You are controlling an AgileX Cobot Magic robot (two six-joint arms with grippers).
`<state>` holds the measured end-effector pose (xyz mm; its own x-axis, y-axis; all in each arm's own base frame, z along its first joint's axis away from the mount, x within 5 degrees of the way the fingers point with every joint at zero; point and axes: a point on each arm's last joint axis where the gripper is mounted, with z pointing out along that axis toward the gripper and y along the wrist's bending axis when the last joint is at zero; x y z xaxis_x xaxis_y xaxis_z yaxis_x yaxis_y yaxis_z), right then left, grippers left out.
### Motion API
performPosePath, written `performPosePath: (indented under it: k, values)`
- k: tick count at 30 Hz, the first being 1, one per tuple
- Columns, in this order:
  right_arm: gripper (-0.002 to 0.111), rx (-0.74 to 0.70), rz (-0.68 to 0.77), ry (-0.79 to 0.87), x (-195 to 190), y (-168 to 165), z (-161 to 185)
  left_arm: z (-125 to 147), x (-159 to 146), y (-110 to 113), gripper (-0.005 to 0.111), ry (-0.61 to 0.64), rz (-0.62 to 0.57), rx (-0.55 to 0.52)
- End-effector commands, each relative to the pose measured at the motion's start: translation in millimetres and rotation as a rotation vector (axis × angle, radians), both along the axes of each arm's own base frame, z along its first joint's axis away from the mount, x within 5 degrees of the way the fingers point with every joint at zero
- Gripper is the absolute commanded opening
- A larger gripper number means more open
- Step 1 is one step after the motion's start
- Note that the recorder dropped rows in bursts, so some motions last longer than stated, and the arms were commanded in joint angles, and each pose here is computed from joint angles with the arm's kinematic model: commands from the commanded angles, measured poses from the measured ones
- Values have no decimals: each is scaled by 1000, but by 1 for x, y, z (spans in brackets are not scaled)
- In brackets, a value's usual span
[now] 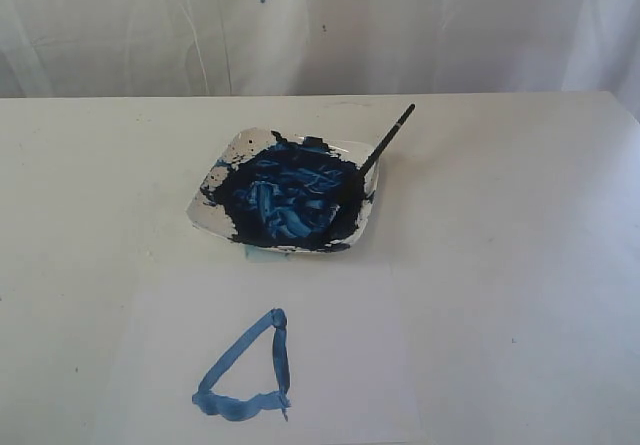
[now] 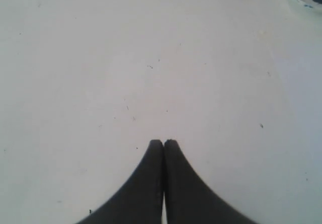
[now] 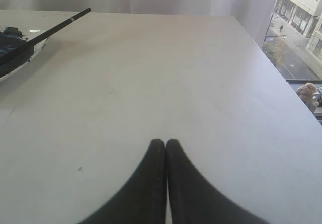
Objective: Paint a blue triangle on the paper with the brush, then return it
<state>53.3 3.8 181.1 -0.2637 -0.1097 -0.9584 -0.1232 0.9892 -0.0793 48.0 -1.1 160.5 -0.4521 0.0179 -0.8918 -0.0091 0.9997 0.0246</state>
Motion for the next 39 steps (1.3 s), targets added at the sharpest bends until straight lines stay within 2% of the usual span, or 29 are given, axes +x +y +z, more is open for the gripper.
performPosePath:
  k: [1,8,16,23,39]
  values:
    - [0,7,4,-16,0,0,1,-4,-1,0,0,13,6,-14]
    - [0,3,5,-16,0,0,1,-4,-1,0,0,15,7,-3]
    - [0,-9,8,-17,0,0,1,-5,-1,0,0,26,-51,104]
    - [0,-9,8,-17,0,0,1,-5,-1,-2,0,26,-91,105]
    - [0,-9,8,-15,0,0,0,-5,-1,-2,0,27,-91,101]
